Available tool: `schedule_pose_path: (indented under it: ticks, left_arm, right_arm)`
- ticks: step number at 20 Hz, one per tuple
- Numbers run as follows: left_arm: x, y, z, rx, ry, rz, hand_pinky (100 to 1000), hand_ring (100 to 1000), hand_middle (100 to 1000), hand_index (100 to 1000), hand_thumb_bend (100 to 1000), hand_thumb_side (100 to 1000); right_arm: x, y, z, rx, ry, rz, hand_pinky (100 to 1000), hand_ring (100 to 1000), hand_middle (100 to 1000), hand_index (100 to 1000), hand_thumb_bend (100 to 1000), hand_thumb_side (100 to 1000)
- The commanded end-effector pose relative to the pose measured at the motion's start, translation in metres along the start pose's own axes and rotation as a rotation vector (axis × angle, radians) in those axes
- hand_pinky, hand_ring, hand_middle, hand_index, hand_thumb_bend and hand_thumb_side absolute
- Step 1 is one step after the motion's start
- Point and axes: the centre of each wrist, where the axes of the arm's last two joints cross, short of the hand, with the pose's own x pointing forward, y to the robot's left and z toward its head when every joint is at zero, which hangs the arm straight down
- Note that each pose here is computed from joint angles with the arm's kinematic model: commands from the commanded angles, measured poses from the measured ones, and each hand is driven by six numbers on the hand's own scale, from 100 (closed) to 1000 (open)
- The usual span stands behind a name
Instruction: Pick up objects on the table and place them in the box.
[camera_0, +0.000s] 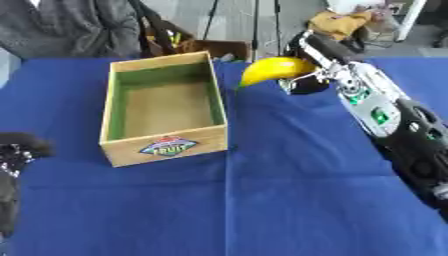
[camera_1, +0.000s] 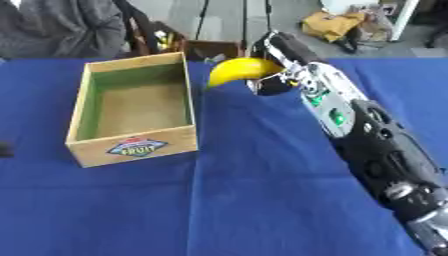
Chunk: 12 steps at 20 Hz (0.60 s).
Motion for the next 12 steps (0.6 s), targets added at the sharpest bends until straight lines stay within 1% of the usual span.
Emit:
schedule_pose_path:
  ticks: [1, 7, 12]
  left_arm:
    - [0.009, 0.005, -0.004, 0.004, -0.034, -0.017, 605, 580, 466, 558, 507, 961]
    - [0.009, 0.005, -0.004, 0.004, -0.033, -0.018, 605, 580, 466, 558, 507, 961]
    - [0.009, 0.004, -0.004, 0.000, -0.033, -0.015, 605, 579, 466, 558, 508, 960]
  right_arm:
    - [0.007, -0.025, -0.001, -0.051, -0.035, 0.017, 329, 410, 410, 474, 100, 100]
    - [0.018, -0.029, -0.002, -0.054, -0.073, 0.010, 329, 410, 410, 473, 100, 100]
    - [0.029, -0.028, -0.007, -0.045, -0.105, -0.008, 329, 409, 409, 474, 100, 100]
